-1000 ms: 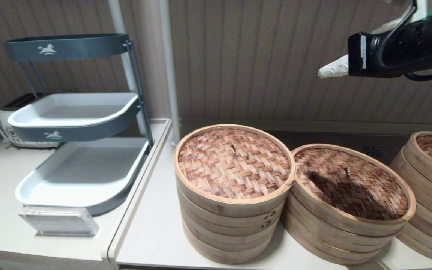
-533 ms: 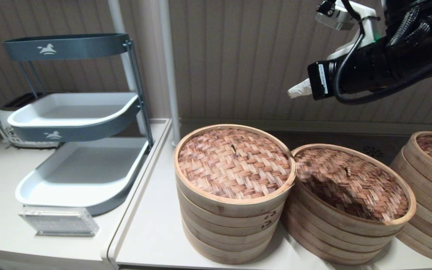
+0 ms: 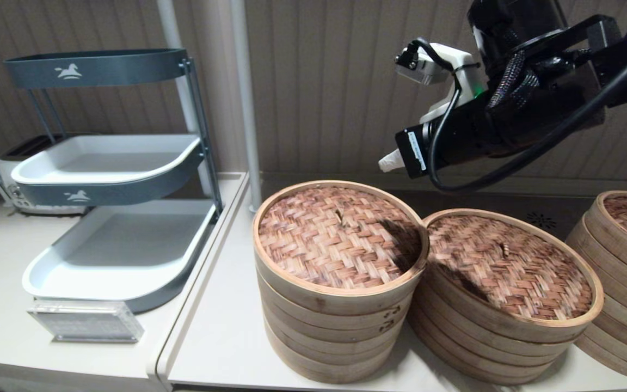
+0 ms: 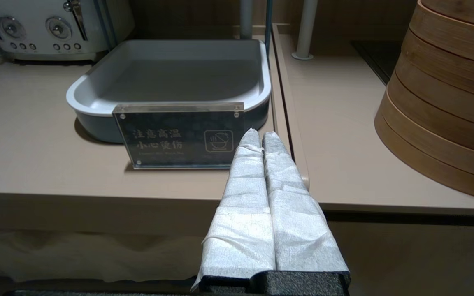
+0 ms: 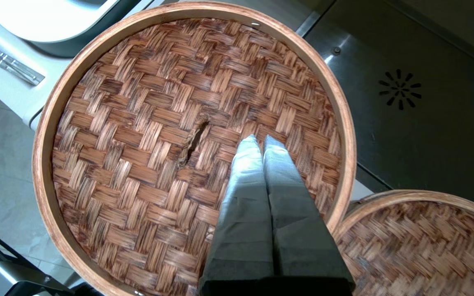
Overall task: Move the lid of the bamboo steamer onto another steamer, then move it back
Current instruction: Pick up the steamer
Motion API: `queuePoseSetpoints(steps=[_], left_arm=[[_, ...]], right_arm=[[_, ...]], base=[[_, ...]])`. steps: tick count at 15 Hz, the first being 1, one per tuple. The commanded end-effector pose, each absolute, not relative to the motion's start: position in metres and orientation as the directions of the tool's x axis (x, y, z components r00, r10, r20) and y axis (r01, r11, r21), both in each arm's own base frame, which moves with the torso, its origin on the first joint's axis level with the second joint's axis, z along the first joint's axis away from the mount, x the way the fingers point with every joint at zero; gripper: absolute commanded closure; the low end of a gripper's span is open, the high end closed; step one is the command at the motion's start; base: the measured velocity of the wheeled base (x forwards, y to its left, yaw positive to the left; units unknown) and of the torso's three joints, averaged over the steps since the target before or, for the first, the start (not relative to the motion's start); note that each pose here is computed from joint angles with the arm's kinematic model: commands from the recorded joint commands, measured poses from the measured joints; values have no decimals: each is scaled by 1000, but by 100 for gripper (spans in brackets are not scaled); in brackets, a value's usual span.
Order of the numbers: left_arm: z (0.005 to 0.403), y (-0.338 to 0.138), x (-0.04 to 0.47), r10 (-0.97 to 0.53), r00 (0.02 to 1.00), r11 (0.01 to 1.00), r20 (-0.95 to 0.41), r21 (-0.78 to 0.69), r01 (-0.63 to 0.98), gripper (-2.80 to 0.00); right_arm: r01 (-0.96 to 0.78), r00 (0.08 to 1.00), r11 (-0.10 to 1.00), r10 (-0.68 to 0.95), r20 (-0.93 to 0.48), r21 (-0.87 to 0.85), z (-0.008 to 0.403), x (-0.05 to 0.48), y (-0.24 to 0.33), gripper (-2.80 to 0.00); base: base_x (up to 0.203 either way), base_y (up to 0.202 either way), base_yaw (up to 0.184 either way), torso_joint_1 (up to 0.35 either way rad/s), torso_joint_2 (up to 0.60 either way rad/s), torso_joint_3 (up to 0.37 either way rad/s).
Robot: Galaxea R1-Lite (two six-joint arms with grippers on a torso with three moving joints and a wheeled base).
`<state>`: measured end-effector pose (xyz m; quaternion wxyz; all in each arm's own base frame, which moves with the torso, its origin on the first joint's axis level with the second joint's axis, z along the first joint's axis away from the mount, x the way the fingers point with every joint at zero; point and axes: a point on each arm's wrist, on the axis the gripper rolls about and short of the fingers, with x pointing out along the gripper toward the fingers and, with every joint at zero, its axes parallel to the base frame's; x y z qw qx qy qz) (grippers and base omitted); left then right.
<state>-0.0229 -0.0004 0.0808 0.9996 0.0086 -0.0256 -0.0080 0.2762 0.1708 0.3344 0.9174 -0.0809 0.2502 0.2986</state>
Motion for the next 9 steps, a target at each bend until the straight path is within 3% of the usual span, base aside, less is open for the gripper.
queuePoseSetpoints(steps=[1,9], left_arm=[[73,0,-21,-17,1000,1000,25,17,16,0],[73,0,-21,-17,1000,1000,25,17,16,0]], right_arm=[[-601,678,799,511,-527,2,327,280,179,0],[-638,635,770,514,-576,-16,306,288,203,0]], base=[[0,0,0,0,0,0],[0,0,0,0,0,0]])
